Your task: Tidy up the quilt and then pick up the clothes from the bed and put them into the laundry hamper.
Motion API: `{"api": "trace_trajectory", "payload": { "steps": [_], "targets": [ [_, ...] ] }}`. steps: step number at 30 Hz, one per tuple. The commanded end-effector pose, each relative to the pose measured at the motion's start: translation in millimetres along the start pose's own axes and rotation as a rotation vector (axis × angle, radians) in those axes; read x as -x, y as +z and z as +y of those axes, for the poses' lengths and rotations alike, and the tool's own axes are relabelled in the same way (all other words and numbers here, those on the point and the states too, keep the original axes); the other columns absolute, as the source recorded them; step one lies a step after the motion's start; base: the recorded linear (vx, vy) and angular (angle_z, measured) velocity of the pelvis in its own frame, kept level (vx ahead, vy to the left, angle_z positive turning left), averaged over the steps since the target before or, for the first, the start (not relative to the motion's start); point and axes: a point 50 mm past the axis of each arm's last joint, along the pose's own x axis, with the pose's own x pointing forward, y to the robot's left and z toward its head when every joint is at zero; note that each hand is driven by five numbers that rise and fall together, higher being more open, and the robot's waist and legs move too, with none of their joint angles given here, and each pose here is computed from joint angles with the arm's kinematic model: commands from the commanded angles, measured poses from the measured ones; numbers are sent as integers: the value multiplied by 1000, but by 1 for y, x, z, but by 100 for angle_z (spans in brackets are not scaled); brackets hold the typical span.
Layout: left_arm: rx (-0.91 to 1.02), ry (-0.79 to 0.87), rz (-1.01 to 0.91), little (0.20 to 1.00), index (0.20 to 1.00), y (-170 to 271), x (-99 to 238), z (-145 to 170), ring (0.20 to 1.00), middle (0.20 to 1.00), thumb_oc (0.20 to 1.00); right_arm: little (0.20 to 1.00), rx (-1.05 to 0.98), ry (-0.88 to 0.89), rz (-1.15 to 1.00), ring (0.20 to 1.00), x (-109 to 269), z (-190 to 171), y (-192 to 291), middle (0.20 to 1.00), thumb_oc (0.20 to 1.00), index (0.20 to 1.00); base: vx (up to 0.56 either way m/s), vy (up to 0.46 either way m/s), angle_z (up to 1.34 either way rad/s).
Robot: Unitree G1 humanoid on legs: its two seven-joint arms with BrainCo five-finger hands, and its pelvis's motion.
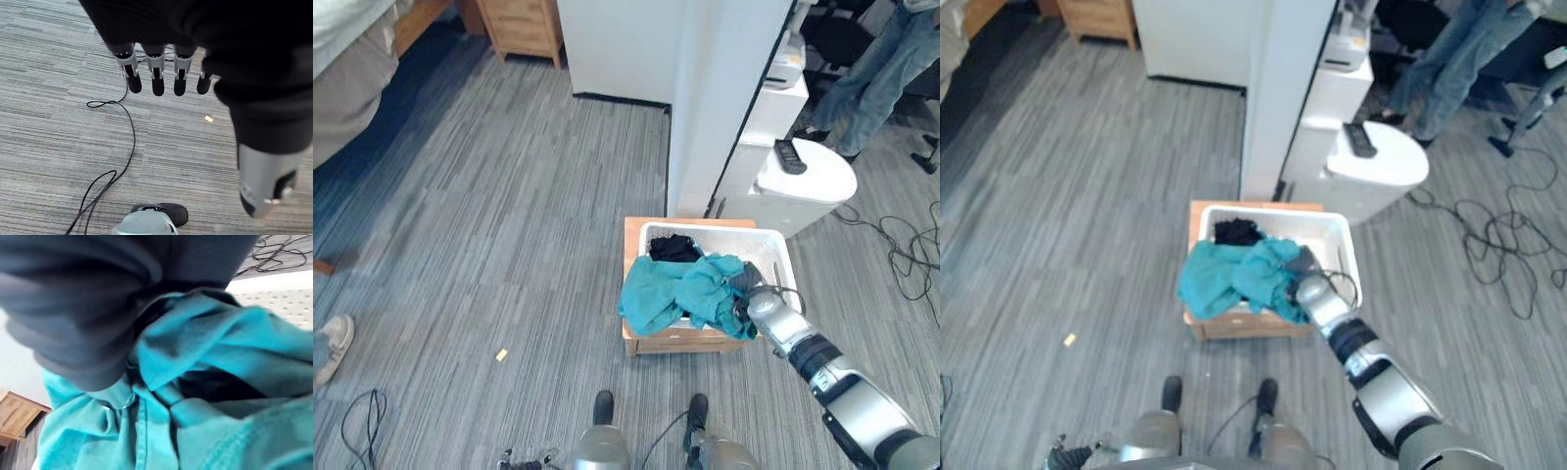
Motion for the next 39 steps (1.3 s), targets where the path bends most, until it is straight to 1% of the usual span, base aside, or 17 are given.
{"api": "trace_trajectory", "payload": {
  "steps": [1, 4, 5, 6, 8, 13, 16, 21, 24, 25, 28, 29, 31, 33, 36, 38, 39],
  "targets": [
    [-44, -7, -18, 1000, 1000, 5, -3, 3, 1000, 1000, 1000, 200, -15, -204, -142, 200, -9, -53, 38, 200, 200, 200, 48, -18, 20],
    [-37, -15, -10, 1000, 1000, -1, -1, 3, 1000, 1000, 1000, 200, -16, -229, -116, 200, -14, -72, 37, 200, 200, 200, 106, -15, 4],
    [-34, -17, -10, 1000, 1000, -1, -1, 3, 1000, 1000, 1000, 366, -3, -227, -112, 366, -15, -73, 37, 366, 366, 366, 52, -11, 4],
    [-30, -21, -13, 1000, 1000, 0, -1, 3, 1000, 1000, 1000, 1000, 24, -223, -104, 1000, -15, -75, 36, 1000, 1000, 1000, 66, -18, 3],
    [-31, -38, -40, 1000, 1000, 4, -2, 0, 1000, 1000, 1000, 1000, 47, -179, -89, 1000, -16, -73, 33, 1000, 1000, 1000, 59, -13, 1],
    [-37, -76, -71, 1000, 1000, 9, 0, -7, 1000, 1000, 1000, 1000, 16, -216, -174, 1000, -13, -70, 40, 1000, 1000, 1000, 29, 36, 3],
    [-56, -80, -57, 1000, 1000, 3, 2, -8, 1000, 1000, 1000, 1000, 46, -233, -209, 1000, -9, -77, 36, 1000, 1000, 1000, 41, 47, 5],
    [-27, -56, -19, 1000, 1000, -14, 5, -5, 1000, 1000, 1000, 1000, -45, -294, -262, 1000, 6, -97, 23, 1000, 1000, 1000, 33, 11, -11],
    [14, -24, -6, 1000, 1000, -31, 14, -6, 1000, 1000, 1000, 1000, -207, -415, -232, 1000, 26, -123, -22, 1000, 1000, 1000, -11, -45, -15],
    [41, -13, 5, 1000, 1000, -37, 18, -8, 1000, 1000, 1000, 1000, -279, -470, -196, 1000, 37, -133, -49, 1000, 1000, 1000, -32, -45, -14],
    [77, 12, 23, 1000, 1000, -43, 22, -12, 1000, 1000, 1000, 1000, -368, -513, -54, 1000, 60, -133, -108, 1000, 1000, 1000, -56, -18, -22],
    [86, 20, 31, 1000, 1000, -44, 23, -14, 1000, 1000, 1000, 1000, -409, -506, 19, 1000, 69, -127, -131, 1000, 1000, 1000, -89, 25, -36],
    [104, 47, 56, 1000, 1000, -49, 27, -18, 1000, 1000, 1000, 1000, -396, -461, 203, 1000, 95, -93, -183, 1000, 1000, 1000, -77, 24, -33],
    [105, 55, 62, 1000, 1000, -52, 29, -19, 1000, 1000, 1000, 1000, -441, -401, 344, 1000, 110, -68, -213, 1000, 1000, 1000, -47, 1, -25],
    [70, 12, 77, 1000, 1000, -54, 29, -24, 1000, 1000, 1000, 1000, -495, -241, 650, 1000, 145, -3, -269, 1000, 1000, 1000, -44, 16, -29],
    [49, -8, 74, 1000, 1000, -52, 28, -26, 1000, 1000, 1000, 1000, -479, -206, 727, 1000, 153, 11, -280, 1000, 1000, 1000, -44, 43, 9],
    [22, -33, 68, 1000, 1000, -50, 27, -28, 1000, 1000, 1000, 1000, -456, -164, 820, 1000, 163, 24, -290, 1000, 1000, 1000, -57, 87, 14]
  ]
}}
